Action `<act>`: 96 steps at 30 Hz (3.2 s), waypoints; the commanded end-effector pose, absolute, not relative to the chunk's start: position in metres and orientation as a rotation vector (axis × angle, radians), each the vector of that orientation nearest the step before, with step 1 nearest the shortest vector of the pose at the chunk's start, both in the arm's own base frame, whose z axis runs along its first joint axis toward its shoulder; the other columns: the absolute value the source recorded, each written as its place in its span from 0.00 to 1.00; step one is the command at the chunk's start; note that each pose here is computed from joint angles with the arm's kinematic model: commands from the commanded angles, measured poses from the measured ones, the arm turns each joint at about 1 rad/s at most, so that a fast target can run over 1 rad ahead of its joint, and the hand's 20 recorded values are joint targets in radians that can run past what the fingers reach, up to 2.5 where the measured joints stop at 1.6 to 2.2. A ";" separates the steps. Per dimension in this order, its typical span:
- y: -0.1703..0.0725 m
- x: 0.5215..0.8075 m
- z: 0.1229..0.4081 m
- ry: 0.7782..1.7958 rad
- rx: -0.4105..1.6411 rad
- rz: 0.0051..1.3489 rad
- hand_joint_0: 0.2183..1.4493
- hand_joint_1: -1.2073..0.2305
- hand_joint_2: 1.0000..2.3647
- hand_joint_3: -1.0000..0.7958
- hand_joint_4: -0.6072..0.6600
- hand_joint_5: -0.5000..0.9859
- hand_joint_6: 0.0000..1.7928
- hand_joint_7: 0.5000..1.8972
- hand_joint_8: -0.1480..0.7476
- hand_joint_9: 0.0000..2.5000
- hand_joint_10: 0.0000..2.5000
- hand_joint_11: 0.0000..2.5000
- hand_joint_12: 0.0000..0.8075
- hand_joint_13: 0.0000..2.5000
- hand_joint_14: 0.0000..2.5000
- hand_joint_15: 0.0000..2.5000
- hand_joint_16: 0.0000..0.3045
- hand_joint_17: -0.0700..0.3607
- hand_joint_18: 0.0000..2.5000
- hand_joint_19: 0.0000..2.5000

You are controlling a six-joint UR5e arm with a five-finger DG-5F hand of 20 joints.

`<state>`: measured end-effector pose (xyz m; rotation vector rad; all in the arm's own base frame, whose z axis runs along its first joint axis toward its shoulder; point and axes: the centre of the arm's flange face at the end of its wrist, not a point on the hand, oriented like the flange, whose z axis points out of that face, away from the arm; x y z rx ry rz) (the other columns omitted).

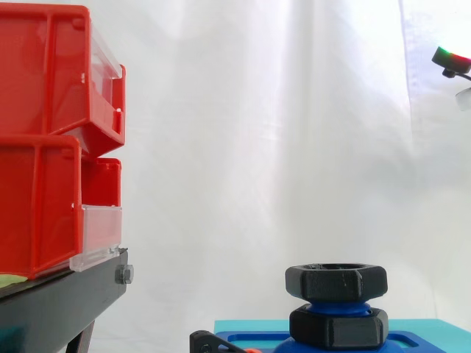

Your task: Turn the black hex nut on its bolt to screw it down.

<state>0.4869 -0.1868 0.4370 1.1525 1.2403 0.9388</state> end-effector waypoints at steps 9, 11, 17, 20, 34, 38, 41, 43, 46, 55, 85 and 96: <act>-0.187 0.487 0.437 1.241 1.153 0.939 0.29 0.50 0.00 0.28 0.62 0.22 0.28 0.12 0.47 0.28 0.00 0.10 0.42 0.18 0.00 0.04 0.18 0.45 0.19 0.19; -0.185 0.488 0.438 1.241 1.150 0.941 0.29 0.50 0.00 0.28 0.62 0.22 0.28 0.12 0.47 0.28 0.00 0.10 0.42 0.18 0.00 0.04 0.18 0.45 0.19 0.19; -0.188 0.487 0.437 1.240 1.154 0.937 0.29 0.50 0.00 0.28 0.62 0.22 0.28 0.12 0.47 0.28 0.00 0.10 0.42 0.18 0.00 0.04 0.18 0.45 0.18 0.19; -0.185 0.488 0.438 1.241 1.150 0.941 0.29 0.50 0.00 0.28 0.62 0.22 0.28 0.11 0.47 0.28 0.00 0.10 0.42 0.18 0.00 0.04 0.18 0.45 0.18 0.19; -0.146 0.545 0.415 1.373 0.725 0.859 0.28 0.48 0.00 0.28 0.60 0.18 0.28 0.10 0.46 0.20 0.00 0.08 0.42 0.13 0.00 0.01 0.15 0.40 0.12 0.12; -0.136 0.562 0.416 1.363 0.615 0.807 0.26 0.46 0.00 0.28 0.58 0.16 0.28 0.07 0.43 0.13 0.00 0.03 0.37 0.09 0.00 0.00 0.13 0.38 0.08 0.04; -0.129 0.570 0.413 1.378 0.560 0.769 0.26 0.46 0.00 0.28 0.57 0.15 0.28 0.05 0.42 0.11 0.00 0.00 0.36 0.07 0.00 0.00 0.13 0.37 0.07 0.02; -0.120 0.572 0.414 1.388 0.518 0.745 0.26 0.46 0.00 0.28 0.57 0.15 0.28 0.04 0.42 0.11 0.00 0.00 0.37 0.07 0.00 0.00 0.13 0.38 0.06 0.02; -0.113 0.574 0.413 1.398 0.481 0.718 0.26 0.47 0.00 0.28 0.57 0.15 0.28 0.03 0.42 0.11 0.00 0.00 0.37 0.06 0.00 0.00 0.13 0.37 0.06 0.02; -0.101 0.619 0.381 1.493 0.403 0.575 0.27 0.49 0.00 0.28 0.57 0.15 0.28 0.03 0.42 0.11 0.00 0.00 0.37 0.07 0.00 0.00 0.13 0.37 0.07 0.03; -0.034 0.671 0.357 1.497 0.054 0.355 0.28 0.50 0.00 0.28 0.64 0.21 0.28 0.15 0.46 0.14 0.00 0.02 0.40 0.08 0.00 0.00 0.15 0.40 0.09 0.07; -0.022 0.689 0.324 1.494 -0.018 0.299 0.28 0.50 0.00 0.28 0.66 0.22 0.28 0.20 0.46 0.15 0.00 0.02 0.39 0.07 0.00 0.00 0.14 0.39 0.08 0.03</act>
